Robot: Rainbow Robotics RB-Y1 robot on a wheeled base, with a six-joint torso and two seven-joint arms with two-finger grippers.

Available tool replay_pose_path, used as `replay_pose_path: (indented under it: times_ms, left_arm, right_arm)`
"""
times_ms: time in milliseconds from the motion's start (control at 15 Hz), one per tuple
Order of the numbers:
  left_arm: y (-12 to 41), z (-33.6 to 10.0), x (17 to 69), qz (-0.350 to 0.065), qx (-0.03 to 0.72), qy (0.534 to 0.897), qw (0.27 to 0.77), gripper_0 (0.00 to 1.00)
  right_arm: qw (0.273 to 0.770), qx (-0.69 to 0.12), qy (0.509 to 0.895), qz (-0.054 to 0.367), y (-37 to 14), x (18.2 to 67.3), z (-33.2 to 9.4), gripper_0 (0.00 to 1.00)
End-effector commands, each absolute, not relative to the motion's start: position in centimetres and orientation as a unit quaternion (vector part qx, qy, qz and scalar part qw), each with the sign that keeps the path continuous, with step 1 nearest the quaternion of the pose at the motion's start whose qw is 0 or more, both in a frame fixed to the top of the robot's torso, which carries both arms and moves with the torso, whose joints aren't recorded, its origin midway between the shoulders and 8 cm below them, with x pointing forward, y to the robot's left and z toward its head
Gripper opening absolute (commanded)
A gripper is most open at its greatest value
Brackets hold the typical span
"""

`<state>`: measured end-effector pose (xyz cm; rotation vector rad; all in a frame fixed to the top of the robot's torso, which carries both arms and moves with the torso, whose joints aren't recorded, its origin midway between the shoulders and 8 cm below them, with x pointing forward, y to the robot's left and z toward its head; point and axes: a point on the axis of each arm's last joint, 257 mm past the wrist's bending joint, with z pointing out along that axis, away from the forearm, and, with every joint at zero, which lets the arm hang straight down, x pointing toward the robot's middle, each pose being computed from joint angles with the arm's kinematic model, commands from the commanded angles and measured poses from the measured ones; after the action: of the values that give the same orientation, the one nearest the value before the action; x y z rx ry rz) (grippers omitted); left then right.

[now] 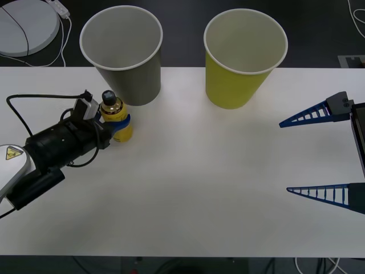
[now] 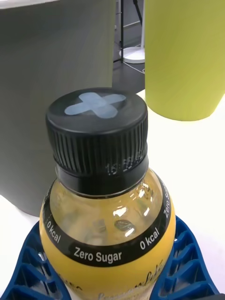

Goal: Put the can into the green bin and the plastic bottle into the gray bin

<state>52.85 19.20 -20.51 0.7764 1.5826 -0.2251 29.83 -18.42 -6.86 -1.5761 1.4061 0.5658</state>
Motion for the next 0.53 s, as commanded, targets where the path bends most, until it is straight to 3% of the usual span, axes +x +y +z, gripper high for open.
replay_pose_path:
  times_ms: [67, 533]
  left_arm:
    - [19.4, -20.5, 52.3, -0.102, 0.338, 0.692, 0.630, 0.00]
    - [20.1, -19.7, 49.9, -0.103, 0.336, 0.688, 0.635, 0.00]
  right_arm:
    - [0.460, -0.640, 0.571, 0.230, -18.4, 29.8, -6.9, 1.00]
    - [0.460, -0.640, 0.571, 0.230, -18.4, 29.8, -6.9, 1.00]
